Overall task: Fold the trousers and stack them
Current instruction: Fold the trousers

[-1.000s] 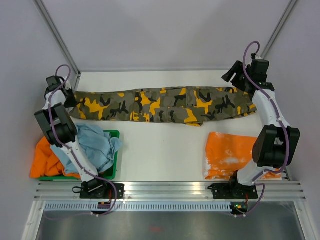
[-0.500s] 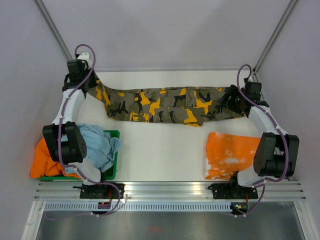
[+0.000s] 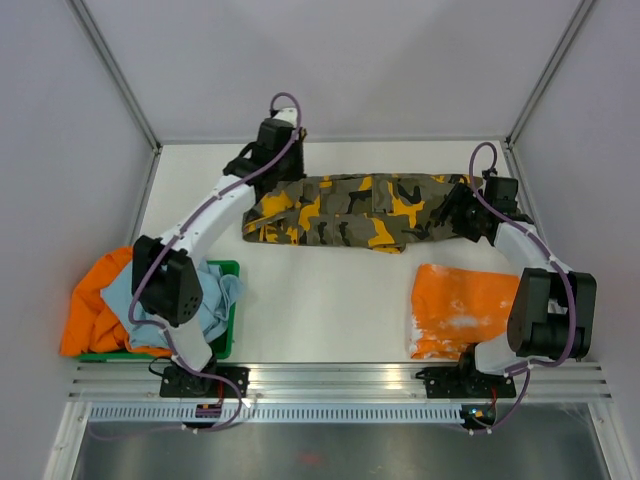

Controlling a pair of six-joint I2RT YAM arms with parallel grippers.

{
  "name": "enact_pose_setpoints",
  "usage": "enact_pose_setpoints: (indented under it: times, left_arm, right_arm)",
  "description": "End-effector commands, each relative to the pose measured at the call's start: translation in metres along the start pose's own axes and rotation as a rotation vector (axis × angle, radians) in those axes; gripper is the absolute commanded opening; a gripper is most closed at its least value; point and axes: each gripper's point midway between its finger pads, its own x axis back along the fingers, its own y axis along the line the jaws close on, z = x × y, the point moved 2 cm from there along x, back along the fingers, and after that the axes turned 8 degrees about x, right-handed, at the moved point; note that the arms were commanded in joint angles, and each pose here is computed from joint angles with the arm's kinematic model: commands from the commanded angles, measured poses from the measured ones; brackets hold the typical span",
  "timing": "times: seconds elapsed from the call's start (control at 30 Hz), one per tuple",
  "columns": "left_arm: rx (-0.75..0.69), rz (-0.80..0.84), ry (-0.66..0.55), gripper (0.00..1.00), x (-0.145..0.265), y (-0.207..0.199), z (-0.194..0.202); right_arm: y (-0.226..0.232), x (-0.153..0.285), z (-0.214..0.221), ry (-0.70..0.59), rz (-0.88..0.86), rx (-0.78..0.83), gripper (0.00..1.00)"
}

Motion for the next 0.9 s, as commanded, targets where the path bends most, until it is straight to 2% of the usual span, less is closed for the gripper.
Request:
enact_pose_setpoints:
  times: [0.0, 0.13, 0.33, 0.53, 0.73, 0.87]
  left_arm:
    - [0.051, 0.015, -0.04, 0.02, -0.018, -0.043, -0.002]
    - [0.079, 0.018, 0.019, 0.02, -0.04, -0.06, 0.027]
    - [0.115, 0.083, 0.06, 0.02, -0.058, -0.091, 0.049]
    - [0.157, 0.156, 0.129, 0.02, -0.072, -0.117, 0.076]
    - [0.212, 0.211, 0.149, 0.02, -0.075, -0.136, 0.077]
    - [0.221, 0.238, 0.153, 0.02, -0.08, -0.151, 0.081]
  right_arm:
    - [0.009, 0.002, -0.015, -0.024, -0.025, -0.02, 0.86]
    - [0.023, 0.006, -0.015, 0.001, -0.097, -0.051, 0.9]
    - [0.009, 0.018, -0.015, -0.02, 0.005, -0.006, 0.94]
    - [0.013, 0.016, -0.015, -0.027, -0.026, -0.002, 0.95]
    - [0.016, 0.019, -0.019, -0.035, -0.029, -0.003, 0.95]
    - [0.008, 0.028, -0.038, -0.089, 0.057, 0.009, 0.95]
